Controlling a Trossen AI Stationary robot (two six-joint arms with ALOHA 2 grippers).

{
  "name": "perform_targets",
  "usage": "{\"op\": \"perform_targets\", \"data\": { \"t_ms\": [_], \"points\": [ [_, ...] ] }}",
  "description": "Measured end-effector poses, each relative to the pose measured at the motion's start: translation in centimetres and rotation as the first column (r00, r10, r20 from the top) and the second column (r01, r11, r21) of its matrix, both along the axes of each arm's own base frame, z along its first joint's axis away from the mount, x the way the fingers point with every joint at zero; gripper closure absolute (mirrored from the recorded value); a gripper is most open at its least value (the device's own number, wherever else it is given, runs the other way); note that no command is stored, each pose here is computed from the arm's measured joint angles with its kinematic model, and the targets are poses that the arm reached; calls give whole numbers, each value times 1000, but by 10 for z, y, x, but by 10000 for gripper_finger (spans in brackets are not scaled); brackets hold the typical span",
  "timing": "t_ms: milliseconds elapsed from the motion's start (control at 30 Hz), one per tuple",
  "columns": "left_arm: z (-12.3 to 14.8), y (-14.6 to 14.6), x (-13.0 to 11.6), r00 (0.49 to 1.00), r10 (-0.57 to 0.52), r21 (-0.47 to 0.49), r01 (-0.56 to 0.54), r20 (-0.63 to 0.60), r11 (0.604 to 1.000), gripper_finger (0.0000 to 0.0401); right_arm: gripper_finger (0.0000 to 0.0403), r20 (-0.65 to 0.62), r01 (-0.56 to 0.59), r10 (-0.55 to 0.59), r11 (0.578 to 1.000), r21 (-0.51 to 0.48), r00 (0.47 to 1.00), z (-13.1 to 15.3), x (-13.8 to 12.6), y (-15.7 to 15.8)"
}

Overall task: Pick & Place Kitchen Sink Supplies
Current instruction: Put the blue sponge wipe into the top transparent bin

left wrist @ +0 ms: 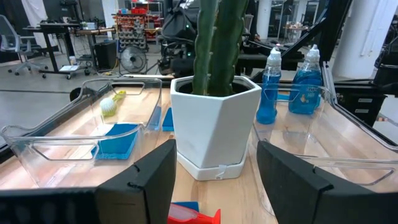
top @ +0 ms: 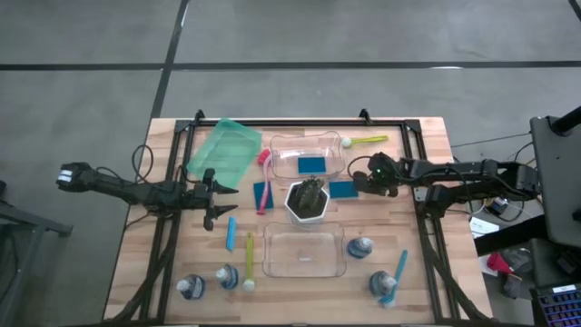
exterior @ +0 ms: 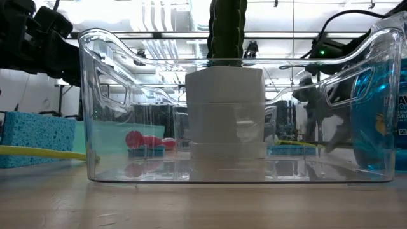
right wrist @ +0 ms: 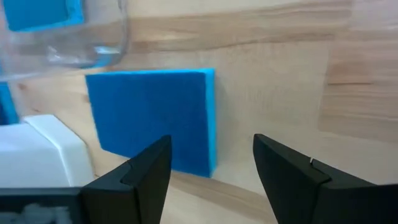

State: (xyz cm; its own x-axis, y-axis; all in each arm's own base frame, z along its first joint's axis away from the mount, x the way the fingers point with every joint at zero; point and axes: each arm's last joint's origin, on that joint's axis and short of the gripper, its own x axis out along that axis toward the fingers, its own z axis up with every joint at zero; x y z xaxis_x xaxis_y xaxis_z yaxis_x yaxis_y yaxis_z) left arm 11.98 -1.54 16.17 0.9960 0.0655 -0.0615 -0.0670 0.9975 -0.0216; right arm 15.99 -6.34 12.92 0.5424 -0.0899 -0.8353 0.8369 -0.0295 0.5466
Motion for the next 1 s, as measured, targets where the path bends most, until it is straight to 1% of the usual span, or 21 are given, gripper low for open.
{"op": "perform_targets", "data": {
  "t_ms": [100,500,600,700,833,1000],
  "points": [
    [0,0,0,1000,0,0,0,0,1000,183,182,32,15,-15,1000,-2,999,-1,1,0],
    [0,0,0,1000,0,0,0,0,1000,183,182,20,9,-9,1000,-2,1000,-3,1,0],
    [0,0,0,1000,0,0,0,0,1000,183,182,5,5,-5,1000,14,1000,-5,5,-2],
    [0,0,0,1000,0,0,0,0,1000,183,183,-14,-25,26,1000,13,1000,-5,14,-4],
    [0,0,0,1000,0,0,0,0,1000,183,193,-41,-58,59,998,16,997,-4,26,-8],
    [0,0,0,1000,0,0,0,0,1000,183,218,-63,-75,76,997,21,995,-7,32,-10]
  ]
}}
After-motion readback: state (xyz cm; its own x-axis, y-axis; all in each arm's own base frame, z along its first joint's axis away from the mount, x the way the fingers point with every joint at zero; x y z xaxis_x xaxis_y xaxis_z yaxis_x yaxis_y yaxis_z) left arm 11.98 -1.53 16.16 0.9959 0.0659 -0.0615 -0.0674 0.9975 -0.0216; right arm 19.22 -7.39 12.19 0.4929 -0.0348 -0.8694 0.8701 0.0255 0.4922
